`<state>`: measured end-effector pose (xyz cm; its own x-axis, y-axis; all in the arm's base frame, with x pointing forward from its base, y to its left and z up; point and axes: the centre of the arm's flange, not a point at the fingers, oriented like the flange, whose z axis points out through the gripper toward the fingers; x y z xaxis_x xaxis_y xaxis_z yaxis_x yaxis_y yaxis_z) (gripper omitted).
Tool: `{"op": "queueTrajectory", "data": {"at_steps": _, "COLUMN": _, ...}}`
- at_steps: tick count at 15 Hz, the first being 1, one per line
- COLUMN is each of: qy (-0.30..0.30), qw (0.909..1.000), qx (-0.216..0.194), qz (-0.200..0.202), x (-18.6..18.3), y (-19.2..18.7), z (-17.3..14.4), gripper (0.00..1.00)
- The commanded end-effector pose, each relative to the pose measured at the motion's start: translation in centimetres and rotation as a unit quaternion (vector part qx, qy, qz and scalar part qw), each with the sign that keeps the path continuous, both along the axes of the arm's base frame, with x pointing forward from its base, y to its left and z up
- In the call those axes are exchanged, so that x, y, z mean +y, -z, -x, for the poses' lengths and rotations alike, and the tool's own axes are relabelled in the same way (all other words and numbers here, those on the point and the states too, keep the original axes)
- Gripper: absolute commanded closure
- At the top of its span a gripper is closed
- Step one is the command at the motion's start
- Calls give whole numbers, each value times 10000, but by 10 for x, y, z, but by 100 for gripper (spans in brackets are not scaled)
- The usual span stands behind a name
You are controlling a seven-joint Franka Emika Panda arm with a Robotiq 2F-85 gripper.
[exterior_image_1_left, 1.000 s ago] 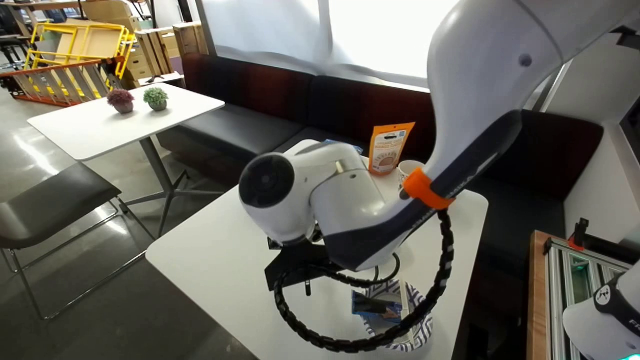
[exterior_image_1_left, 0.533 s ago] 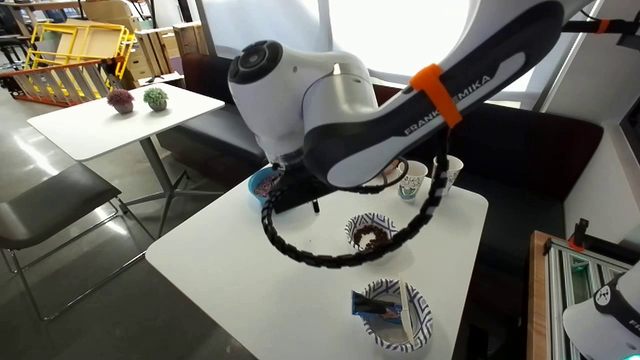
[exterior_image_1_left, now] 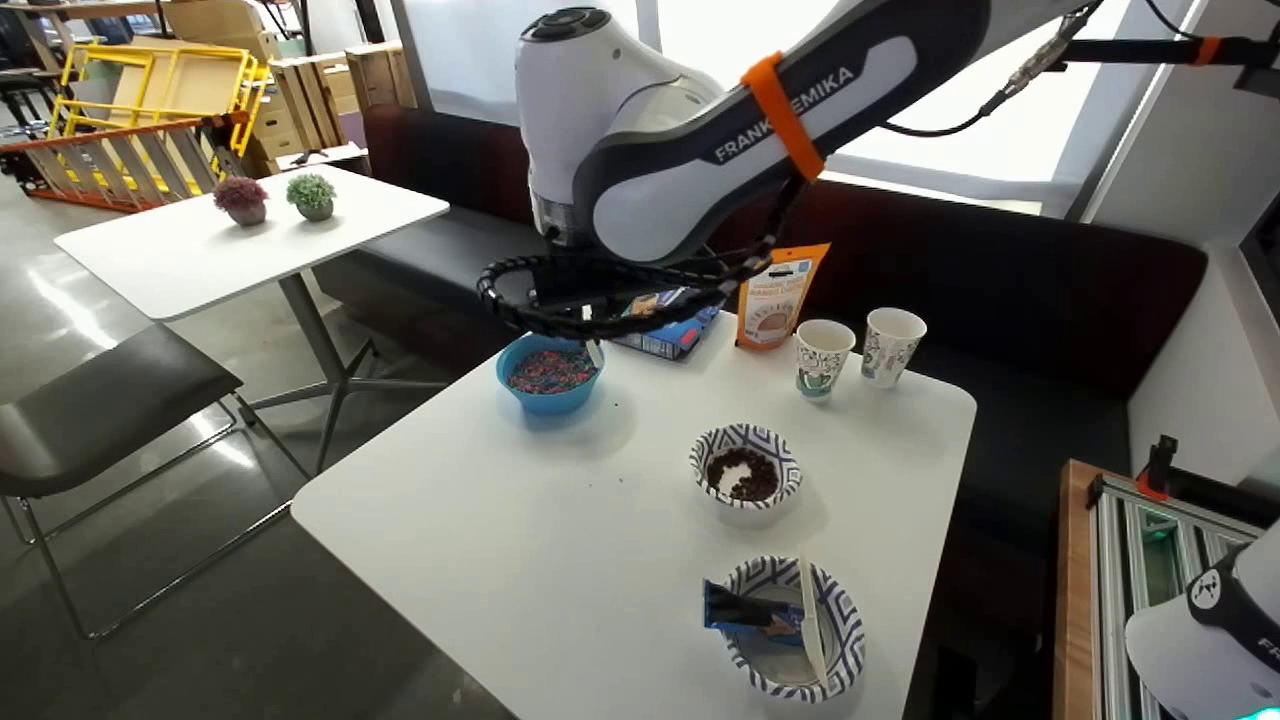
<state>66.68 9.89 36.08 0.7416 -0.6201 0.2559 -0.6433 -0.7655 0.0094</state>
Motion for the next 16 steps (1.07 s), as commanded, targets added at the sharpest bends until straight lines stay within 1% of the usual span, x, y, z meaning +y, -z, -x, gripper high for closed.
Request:
{"op": "queueTrajectory", "data": {"at_steps": 1, "qy": 211, "qw": 9966, "qx": -298, "qz": -739, "x": -5, "y": 24, "z": -42, "gripper": 96}}
{"op": "queueTrajectory", "data": {"at_steps": 2, "qy": 264, "qw": 9943, "qx": -399, "qz": -951, "x": -7, "y": 30, "z": -48, "gripper": 96}}
{"op": "queueTrajectory", "data": {"at_steps": 4, "qy": 475, "qw": 9859, "qx": -622, "qz": -1480, "x": -10, "y": 45, "z": -58, "gripper": 96}}
{"op": "queueTrajectory", "data": {"at_steps": 5, "qy": 597, "qw": 9809, "qx": -721, "qz": -1705, "x": -12, "y": 53, "z": -60, "gripper": 96}}
{"op": "queueTrajectory", "data": {"at_steps": 7, "qy": 854, "qw": 9680, "qx": -939, "qz": -2164, "x": -18, "y": 69, "z": -60, "gripper": 96}}
{"op": "queueTrajectory", "data": {"at_steps": 8, "qy": 988, "qw": 9614, "qx": -1029, "qz": -2351, "x": -22, "y": 76, "z": -58, "gripper": 96}}
{"op": "queueTrajectory", "data": {"at_steps": 10, "qy": 1064, "qw": 9517, "qx": -1145, "qz": -2642, "x": -26, "y": 90, "z": -53, "gripper": 96}}
{"op": "queueTrajectory", "data": {"at_steps": 11, "qy": 1069, "qw": 9618, "qx": -1051, "qz": -2292, "x": -22, "y": 75, "z": -56, "gripper": 86}}
{"op": "queueTrajectory", "data": {"at_steps": 13, "qy": 1111, "qw": 9570, "qx": -1100, "qz": -2442, "x": -24, "y": 85, "z": -56, "gripper": 86}}
{"op": "queueTrajectory", "data": {"at_steps": 16, "qy": 1132, "qw": 9559, "qx": -1094, "qz": -2480, "x": -23, "y": 85, "z": -56, "gripper": 86}}
